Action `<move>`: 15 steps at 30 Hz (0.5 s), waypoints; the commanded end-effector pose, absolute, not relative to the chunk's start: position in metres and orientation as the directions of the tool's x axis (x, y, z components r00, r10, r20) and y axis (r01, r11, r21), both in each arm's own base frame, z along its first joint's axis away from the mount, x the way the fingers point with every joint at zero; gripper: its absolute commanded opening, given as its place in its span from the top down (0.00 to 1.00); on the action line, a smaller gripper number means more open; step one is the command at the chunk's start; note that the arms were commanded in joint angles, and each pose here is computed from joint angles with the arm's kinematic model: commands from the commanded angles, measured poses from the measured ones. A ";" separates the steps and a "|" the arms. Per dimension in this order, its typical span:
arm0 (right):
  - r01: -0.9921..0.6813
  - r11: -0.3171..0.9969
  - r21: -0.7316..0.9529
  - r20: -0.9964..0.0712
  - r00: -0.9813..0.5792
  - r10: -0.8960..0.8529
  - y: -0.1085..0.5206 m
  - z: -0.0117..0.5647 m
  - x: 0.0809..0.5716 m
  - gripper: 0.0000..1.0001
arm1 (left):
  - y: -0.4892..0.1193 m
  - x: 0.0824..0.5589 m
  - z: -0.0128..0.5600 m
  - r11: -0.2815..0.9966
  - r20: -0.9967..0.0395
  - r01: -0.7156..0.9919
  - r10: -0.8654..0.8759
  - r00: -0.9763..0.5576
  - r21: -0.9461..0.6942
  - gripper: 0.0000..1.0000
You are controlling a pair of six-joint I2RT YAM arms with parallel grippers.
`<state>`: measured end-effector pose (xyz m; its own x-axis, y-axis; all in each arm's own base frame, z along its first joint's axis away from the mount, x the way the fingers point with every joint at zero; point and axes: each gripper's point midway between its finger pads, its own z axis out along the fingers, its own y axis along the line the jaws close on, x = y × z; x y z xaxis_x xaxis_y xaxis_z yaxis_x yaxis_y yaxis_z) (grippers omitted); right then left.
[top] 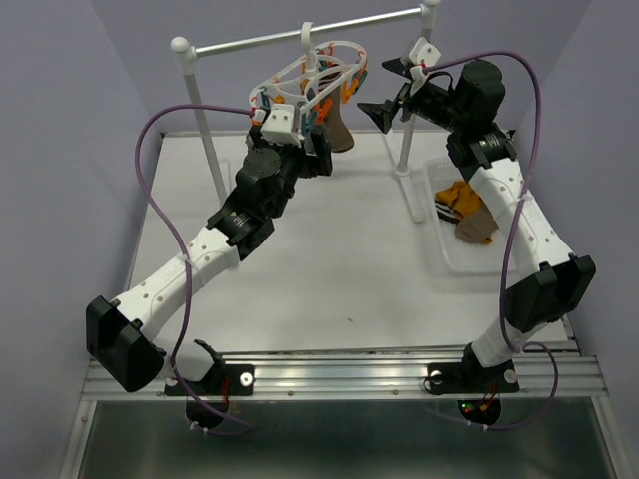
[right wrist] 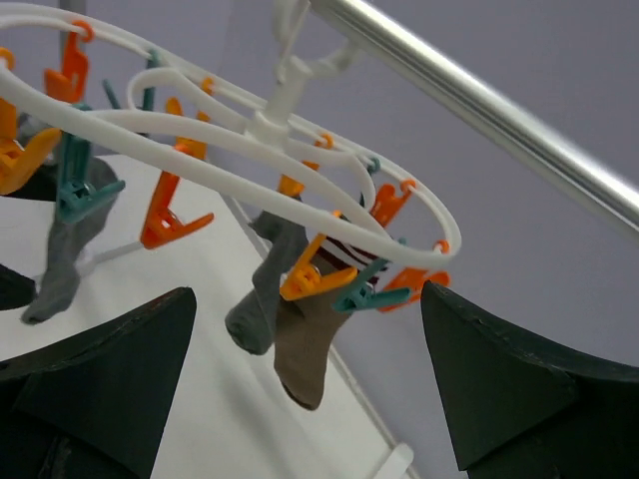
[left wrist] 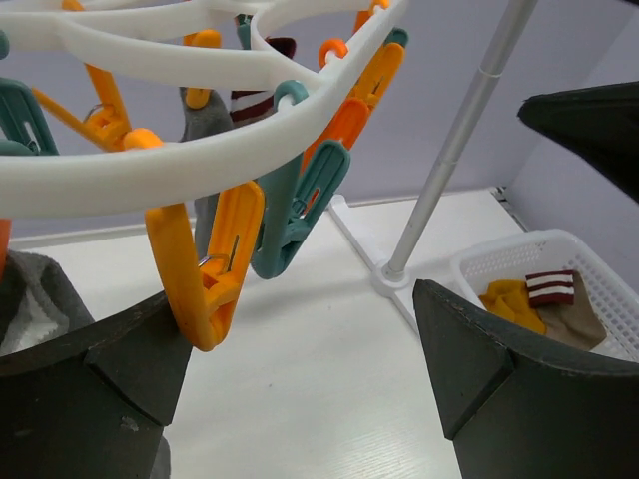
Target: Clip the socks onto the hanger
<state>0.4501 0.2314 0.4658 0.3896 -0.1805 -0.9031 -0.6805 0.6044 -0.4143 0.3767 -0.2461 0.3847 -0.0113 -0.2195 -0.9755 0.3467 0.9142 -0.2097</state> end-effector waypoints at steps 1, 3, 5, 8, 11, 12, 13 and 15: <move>-0.739 0.473 -0.480 -0.870 0.469 -0.150 0.251 0.475 0.443 0.00 | -0.223 0.383 0.403 0.942 -0.971 0.267 -0.229 0.070 -0.203 0.01; -0.757 0.459 -0.464 -0.880 0.455 -0.139 0.256 0.469 0.451 0.00 | -0.218 0.385 0.406 0.949 -0.972 0.243 -0.223 0.079 -0.198 0.01; -0.756 0.458 -0.467 -0.877 0.461 -0.134 0.258 0.472 0.454 0.00 | -0.213 0.387 0.410 0.953 -0.970 0.231 -0.222 0.093 -0.196 0.01; -0.764 0.440 -0.472 -0.875 0.466 -0.129 0.266 0.469 0.457 0.00 | -0.208 0.390 0.411 0.956 -0.970 0.222 -0.220 0.104 -0.193 0.01; -0.757 0.440 -0.483 -0.869 0.475 -0.137 0.267 0.467 0.462 0.00 | -0.206 0.394 0.409 0.957 -0.971 0.218 -0.216 0.101 -0.190 0.01; -0.760 0.438 -0.480 -0.871 0.474 -0.131 0.271 0.468 0.461 0.00 | -0.206 0.395 0.409 0.957 -0.971 0.218 -0.217 0.101 -0.191 0.01; -0.762 0.442 -0.473 -0.875 0.466 -0.132 0.271 0.466 0.465 0.00 | -0.206 0.395 0.410 0.956 -0.970 0.222 -0.219 0.103 -0.193 0.01; -0.762 0.446 -0.469 -0.876 0.465 -0.126 0.272 0.468 0.466 0.00 | -0.207 0.397 0.409 0.954 -0.970 0.229 -0.221 0.099 -0.194 0.01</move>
